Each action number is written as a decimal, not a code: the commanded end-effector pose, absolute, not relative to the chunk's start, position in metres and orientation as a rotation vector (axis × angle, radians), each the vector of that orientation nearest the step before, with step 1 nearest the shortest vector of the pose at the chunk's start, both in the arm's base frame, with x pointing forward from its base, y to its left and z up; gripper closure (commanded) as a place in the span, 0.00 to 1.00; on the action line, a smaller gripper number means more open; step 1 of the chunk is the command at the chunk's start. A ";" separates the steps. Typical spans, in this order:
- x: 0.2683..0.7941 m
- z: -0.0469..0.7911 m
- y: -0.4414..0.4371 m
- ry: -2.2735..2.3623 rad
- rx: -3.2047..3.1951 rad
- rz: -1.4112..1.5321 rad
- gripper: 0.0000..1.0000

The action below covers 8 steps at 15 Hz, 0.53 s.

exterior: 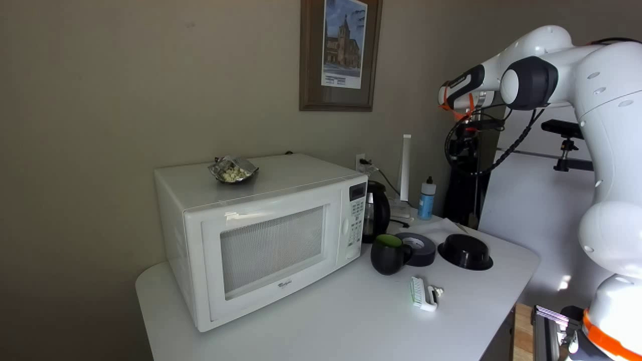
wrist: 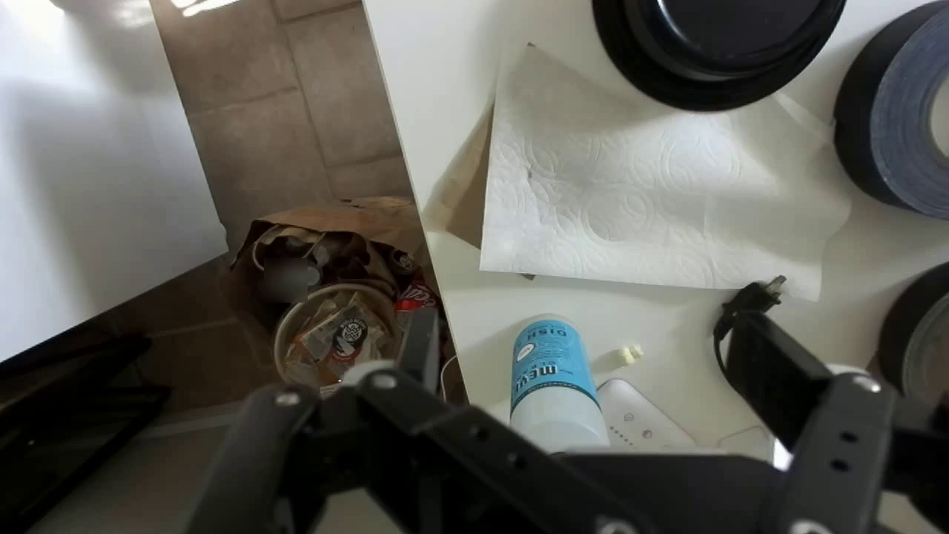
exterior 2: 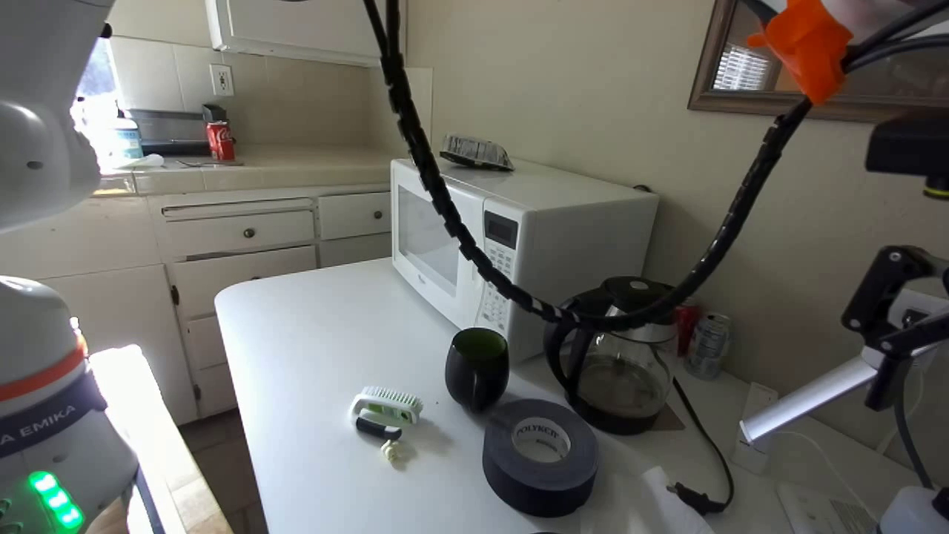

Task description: Put the bottle in the black cup

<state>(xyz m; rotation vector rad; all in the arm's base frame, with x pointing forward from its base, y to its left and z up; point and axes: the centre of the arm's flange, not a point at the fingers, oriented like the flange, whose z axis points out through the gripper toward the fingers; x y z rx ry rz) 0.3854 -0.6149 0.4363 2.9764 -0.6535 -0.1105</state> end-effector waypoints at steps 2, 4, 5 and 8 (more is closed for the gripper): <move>0.390 0.434 -0.618 -0.646 2.975 -0.107 0.00; 0.401 0.431 -0.623 -0.743 3.012 -0.012 0.00; 0.408 0.426 -0.626 -0.817 3.031 0.033 0.00; 0.424 0.408 -0.629 -0.989 3.054 0.164 0.00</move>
